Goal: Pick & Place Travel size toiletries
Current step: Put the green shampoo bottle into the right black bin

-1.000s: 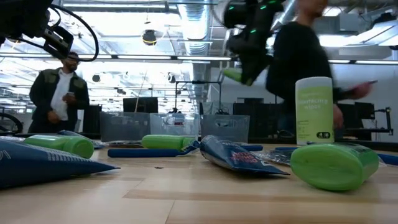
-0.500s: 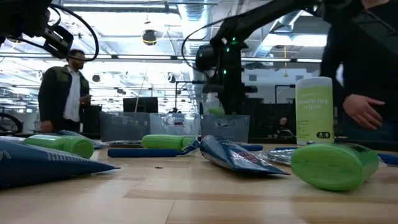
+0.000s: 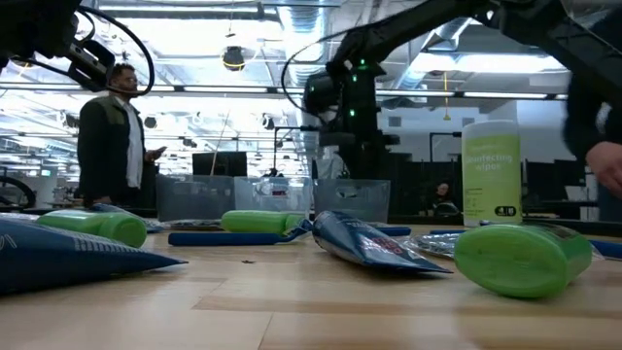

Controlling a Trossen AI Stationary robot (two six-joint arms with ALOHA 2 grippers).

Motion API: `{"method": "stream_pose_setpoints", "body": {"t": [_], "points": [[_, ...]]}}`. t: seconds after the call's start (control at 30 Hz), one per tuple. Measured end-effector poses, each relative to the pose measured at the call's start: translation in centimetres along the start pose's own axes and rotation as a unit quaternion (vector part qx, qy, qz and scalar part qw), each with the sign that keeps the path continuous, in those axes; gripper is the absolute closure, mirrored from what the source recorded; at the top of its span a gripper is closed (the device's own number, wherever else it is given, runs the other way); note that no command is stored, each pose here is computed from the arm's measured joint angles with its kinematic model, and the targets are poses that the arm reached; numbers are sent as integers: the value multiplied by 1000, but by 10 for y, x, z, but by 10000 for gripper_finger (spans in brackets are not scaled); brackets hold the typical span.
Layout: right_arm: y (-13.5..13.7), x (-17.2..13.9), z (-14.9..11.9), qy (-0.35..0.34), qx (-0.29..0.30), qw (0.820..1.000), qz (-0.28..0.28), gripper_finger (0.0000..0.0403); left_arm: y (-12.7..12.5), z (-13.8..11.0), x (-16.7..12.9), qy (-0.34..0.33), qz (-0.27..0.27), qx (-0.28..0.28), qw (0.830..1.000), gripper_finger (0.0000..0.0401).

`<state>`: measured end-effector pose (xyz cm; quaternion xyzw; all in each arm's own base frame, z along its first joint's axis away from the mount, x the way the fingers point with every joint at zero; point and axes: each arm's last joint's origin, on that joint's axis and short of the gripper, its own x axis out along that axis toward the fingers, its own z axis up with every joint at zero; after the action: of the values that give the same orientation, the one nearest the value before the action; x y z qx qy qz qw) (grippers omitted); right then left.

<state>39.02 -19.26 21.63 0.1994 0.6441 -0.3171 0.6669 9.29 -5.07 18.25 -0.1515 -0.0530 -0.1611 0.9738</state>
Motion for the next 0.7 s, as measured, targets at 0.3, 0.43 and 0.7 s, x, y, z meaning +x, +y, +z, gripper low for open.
{"method": "stream_pose_setpoints", "body": {"t": [0.3, 0.43, 0.7], "points": [[10, -111, -63, -5, -105, 990, 92, 144, 0, 0, 0, 0, 0, 0, 1000, 399], [33, -168, -113, -59, -151, 976, 145, 154, 0, 0, 0, 0, -1, 0, 1000, 399], [102, -228, -219, -146, -265, 931, 202, 165, 0, 0, 0, -1, 0, 0, 1000, 399]]}}
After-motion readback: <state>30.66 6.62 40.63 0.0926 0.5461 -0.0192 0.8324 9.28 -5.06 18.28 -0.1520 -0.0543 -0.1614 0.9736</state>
